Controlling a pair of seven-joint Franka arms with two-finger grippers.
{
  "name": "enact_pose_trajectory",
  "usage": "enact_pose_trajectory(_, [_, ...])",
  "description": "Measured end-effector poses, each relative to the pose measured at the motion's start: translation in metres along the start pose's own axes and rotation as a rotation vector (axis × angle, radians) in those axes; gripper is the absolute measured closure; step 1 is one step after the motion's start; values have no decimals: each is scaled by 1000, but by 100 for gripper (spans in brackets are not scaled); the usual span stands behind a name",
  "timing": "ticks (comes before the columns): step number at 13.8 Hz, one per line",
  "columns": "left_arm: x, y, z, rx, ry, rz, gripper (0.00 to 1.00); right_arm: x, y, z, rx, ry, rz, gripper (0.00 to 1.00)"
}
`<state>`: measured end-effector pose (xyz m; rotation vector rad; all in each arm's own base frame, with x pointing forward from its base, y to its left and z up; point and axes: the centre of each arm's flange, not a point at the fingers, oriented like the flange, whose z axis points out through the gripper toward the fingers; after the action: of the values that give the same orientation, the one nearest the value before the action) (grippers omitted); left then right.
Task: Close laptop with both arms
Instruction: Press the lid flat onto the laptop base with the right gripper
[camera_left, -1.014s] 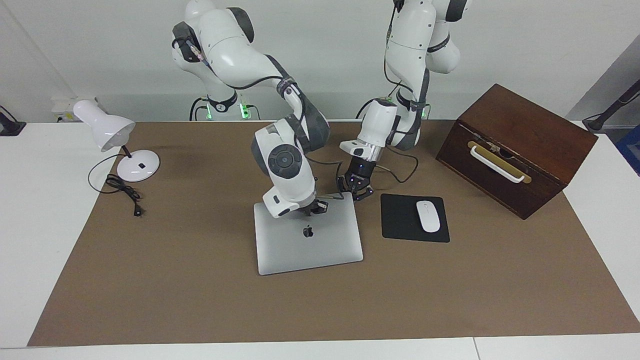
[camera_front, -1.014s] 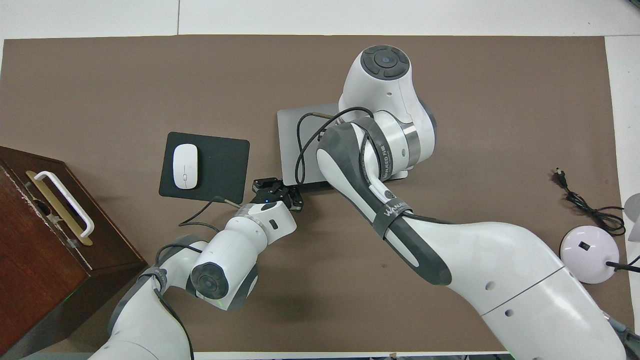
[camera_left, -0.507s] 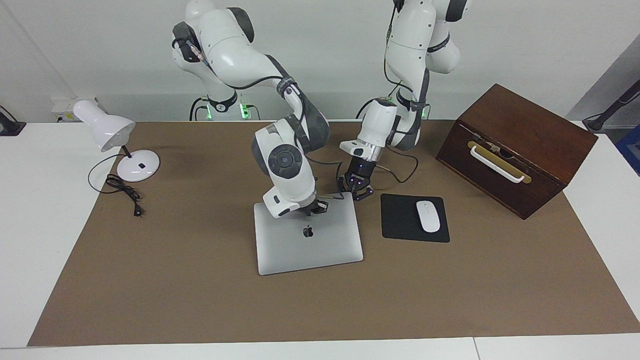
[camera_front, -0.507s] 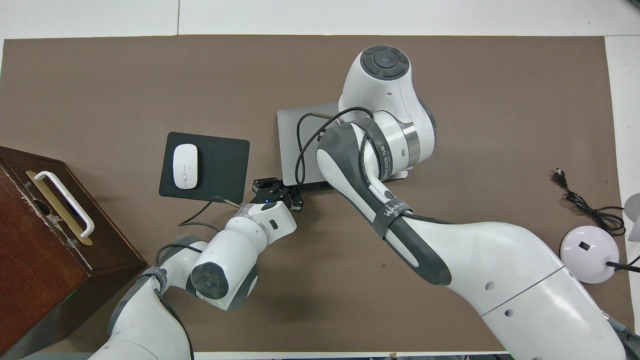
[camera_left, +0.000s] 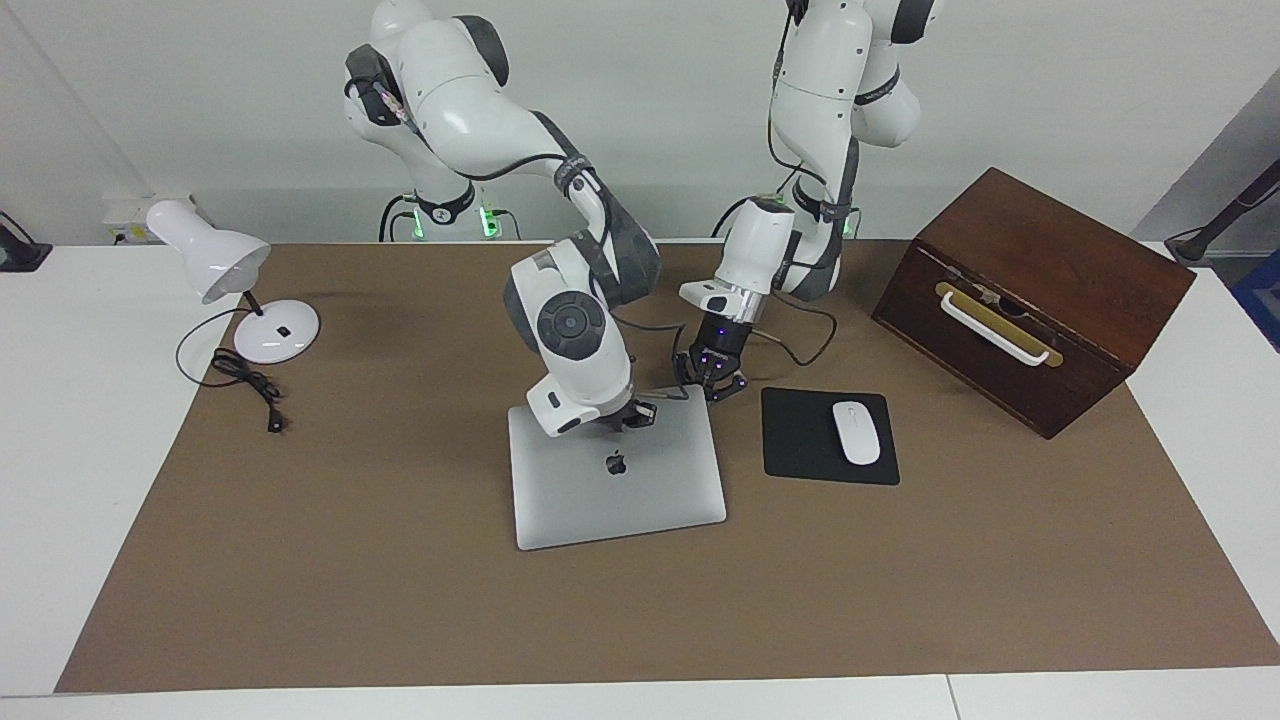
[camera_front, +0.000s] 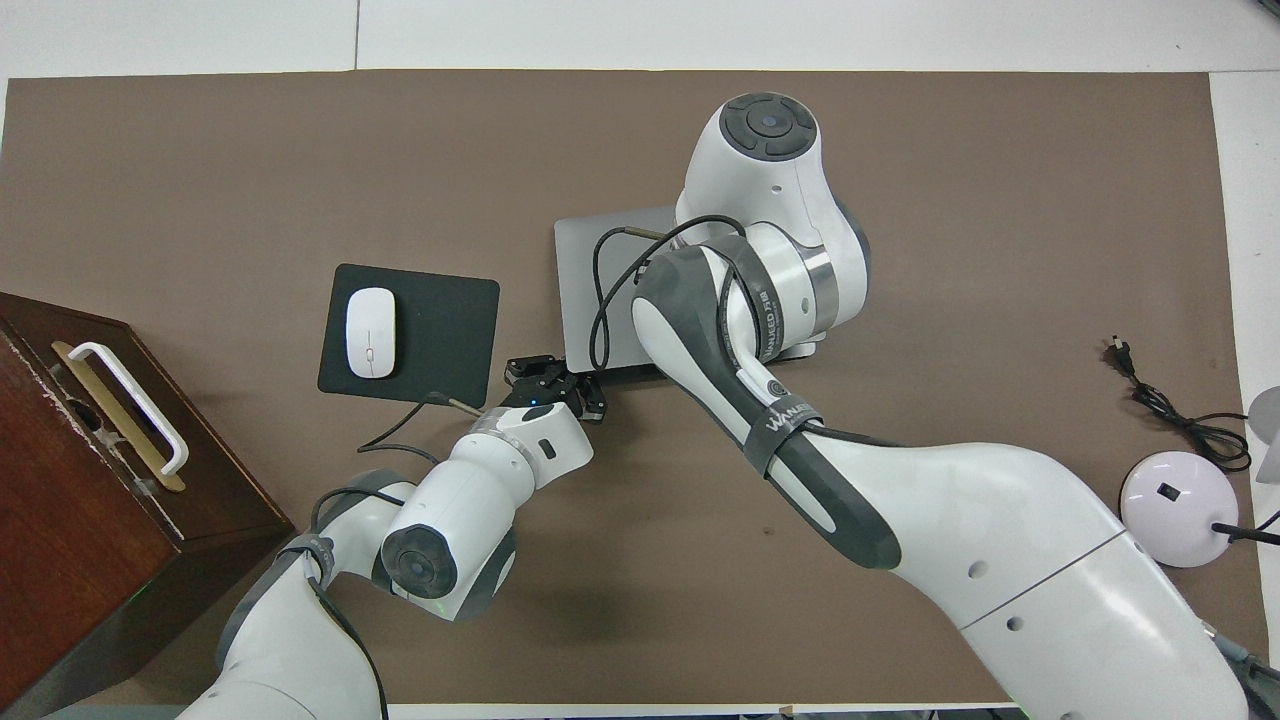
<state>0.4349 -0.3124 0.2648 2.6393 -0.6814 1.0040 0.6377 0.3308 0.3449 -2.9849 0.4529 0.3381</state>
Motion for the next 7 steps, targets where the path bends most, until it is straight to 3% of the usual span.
enact_pose_trajectory(7, [0,0,0,0,0,-3,99,-3,2,-4,-17,-23,0,99])
